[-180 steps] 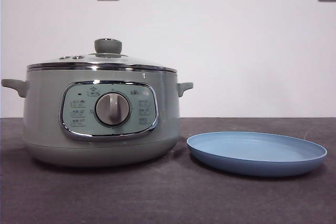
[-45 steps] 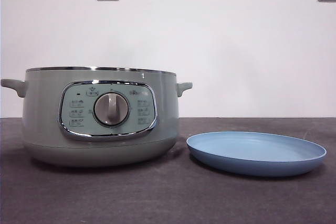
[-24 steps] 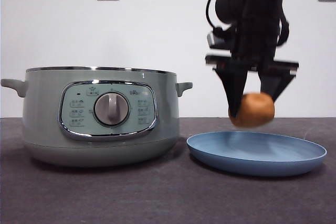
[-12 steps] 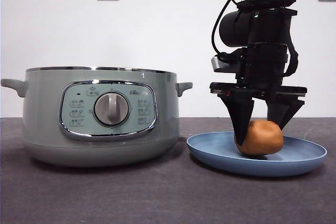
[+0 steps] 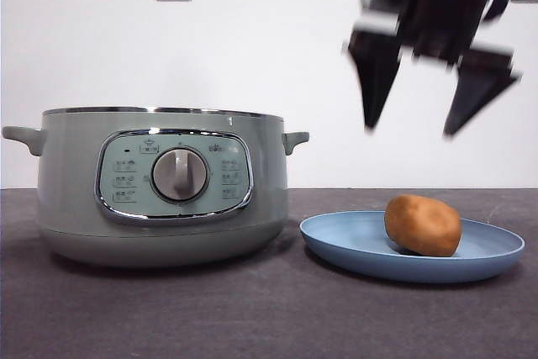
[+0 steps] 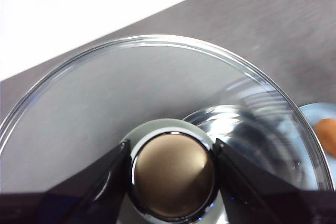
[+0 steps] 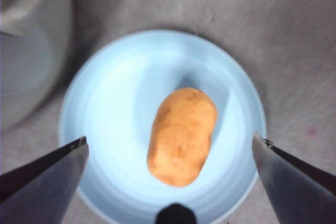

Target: Take the potato out from the steamer,put the potato on the plate,close the lid

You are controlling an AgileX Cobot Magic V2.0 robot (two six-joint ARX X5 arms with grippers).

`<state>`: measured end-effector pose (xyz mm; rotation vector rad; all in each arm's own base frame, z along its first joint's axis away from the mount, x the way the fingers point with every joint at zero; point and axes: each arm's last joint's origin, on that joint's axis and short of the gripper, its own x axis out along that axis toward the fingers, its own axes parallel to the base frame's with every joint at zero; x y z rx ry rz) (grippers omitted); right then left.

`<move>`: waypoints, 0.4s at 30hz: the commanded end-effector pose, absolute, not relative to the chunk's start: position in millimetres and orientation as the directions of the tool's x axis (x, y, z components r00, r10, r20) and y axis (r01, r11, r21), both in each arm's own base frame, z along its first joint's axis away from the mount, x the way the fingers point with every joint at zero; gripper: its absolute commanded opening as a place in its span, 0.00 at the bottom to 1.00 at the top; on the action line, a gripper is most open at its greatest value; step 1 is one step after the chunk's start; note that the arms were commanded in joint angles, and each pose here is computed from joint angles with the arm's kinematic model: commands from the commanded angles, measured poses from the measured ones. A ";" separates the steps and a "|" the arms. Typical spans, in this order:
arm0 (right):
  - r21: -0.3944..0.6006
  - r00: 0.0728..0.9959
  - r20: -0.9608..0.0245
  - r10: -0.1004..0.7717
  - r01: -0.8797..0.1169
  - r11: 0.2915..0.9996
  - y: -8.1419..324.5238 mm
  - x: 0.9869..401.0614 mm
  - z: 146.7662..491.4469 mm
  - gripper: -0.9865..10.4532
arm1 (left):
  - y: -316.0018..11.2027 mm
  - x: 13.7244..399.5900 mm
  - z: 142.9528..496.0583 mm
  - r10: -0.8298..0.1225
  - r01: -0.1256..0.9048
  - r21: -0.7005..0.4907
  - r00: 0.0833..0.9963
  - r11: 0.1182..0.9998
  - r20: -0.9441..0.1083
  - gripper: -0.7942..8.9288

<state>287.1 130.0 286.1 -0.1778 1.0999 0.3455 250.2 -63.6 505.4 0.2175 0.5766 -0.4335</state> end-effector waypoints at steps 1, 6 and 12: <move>0.038 0.468 -0.858 0.214 -0.356 0.934 121.7 268.4 310.6 0.55 | -66.1 248.0 513.8 -0.425 0.521 0.061 0.753 0.851 -0.503 0.07; 0.048 0.590 -0.762 0.268 -0.361 0.931 104.6 230.9 354.8 0.55 | -70.0 258.1 506.4 -0.445 0.536 0.056 0.750 0.842 -0.489 0.07; 0.068 0.680 -0.667 0.305 -0.353 0.933 86.9 191.9 386.5 0.55 | -77.9 281.6 472.6 -0.506 0.588 -0.011 0.687 0.809 -0.521 0.07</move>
